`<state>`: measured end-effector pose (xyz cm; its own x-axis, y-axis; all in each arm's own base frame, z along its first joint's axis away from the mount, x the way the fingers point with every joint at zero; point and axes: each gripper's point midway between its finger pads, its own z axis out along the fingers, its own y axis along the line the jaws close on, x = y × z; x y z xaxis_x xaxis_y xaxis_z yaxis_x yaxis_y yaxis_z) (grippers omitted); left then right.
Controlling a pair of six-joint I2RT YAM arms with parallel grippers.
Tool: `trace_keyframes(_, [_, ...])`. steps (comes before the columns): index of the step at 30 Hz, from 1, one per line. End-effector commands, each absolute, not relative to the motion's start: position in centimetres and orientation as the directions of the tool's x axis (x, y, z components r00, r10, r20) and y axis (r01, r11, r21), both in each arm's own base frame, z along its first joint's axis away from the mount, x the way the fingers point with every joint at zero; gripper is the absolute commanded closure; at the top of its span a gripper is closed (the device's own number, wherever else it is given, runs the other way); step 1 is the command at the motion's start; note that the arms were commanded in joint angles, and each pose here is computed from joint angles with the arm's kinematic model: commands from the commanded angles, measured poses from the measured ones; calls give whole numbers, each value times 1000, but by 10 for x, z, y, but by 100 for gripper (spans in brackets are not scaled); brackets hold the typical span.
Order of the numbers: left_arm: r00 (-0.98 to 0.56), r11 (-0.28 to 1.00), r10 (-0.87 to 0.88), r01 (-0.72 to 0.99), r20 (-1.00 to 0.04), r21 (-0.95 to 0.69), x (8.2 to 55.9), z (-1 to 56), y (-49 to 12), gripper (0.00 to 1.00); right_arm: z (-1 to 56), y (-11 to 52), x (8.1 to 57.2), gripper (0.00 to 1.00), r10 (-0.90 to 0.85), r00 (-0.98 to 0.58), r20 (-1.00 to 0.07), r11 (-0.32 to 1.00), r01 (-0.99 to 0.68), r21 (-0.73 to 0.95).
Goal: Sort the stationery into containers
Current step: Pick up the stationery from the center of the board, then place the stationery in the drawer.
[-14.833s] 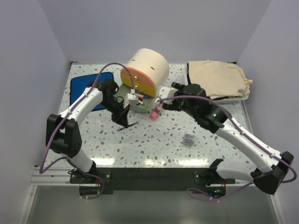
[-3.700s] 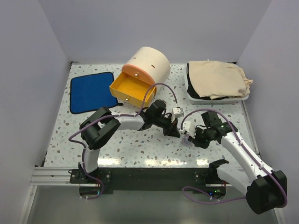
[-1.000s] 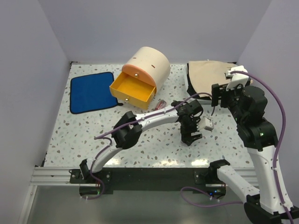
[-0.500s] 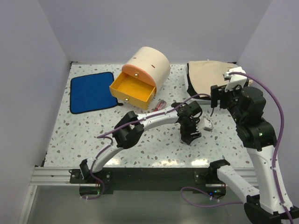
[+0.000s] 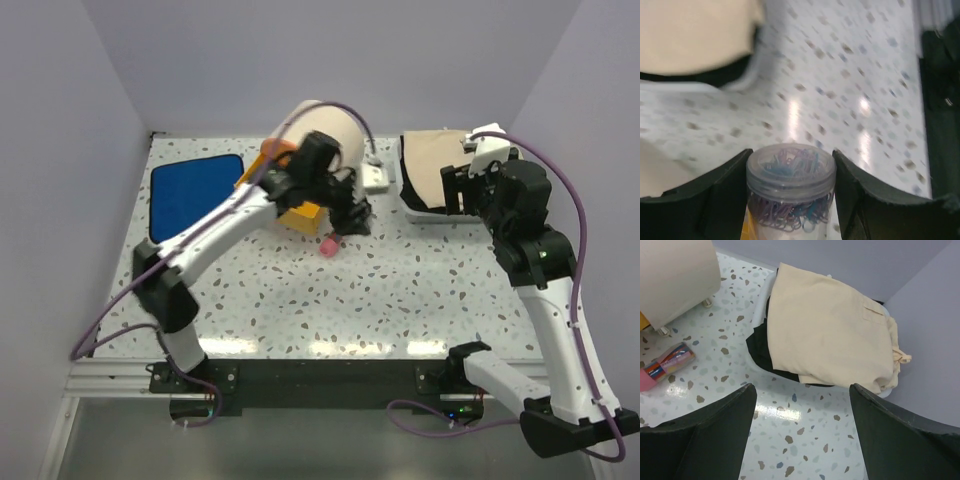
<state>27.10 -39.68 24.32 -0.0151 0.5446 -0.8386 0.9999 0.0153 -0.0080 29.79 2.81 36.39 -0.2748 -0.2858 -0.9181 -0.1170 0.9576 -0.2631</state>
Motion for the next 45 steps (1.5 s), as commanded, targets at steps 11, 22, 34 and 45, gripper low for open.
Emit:
trace_keyframes(11, [450, 780, -62, 578, -891, 238, 349, 372, -242, 100, 348, 16, 352, 22, -306, -339, -890, 952, -101, -289])
trace_keyframes(22, [358, 868, -49, 478, -932, 138, 411, 334, -201, 100, 334, 19, 381, 22, -321, -375, -870, 947, -117, -299])
trace_keyframes(34, [243, 893, -30, 442, -970, 83, 452, 287, -182, 100, 312, 24, 396, 22, -327, -421, -846, 945, -146, -293])
trace_keyframes(45, [169, 921, -18, 387, -985, 50, 470, 256, -165, 86, 296, 27, 398, 23, -330, -451, -829, 944, -169, -284])
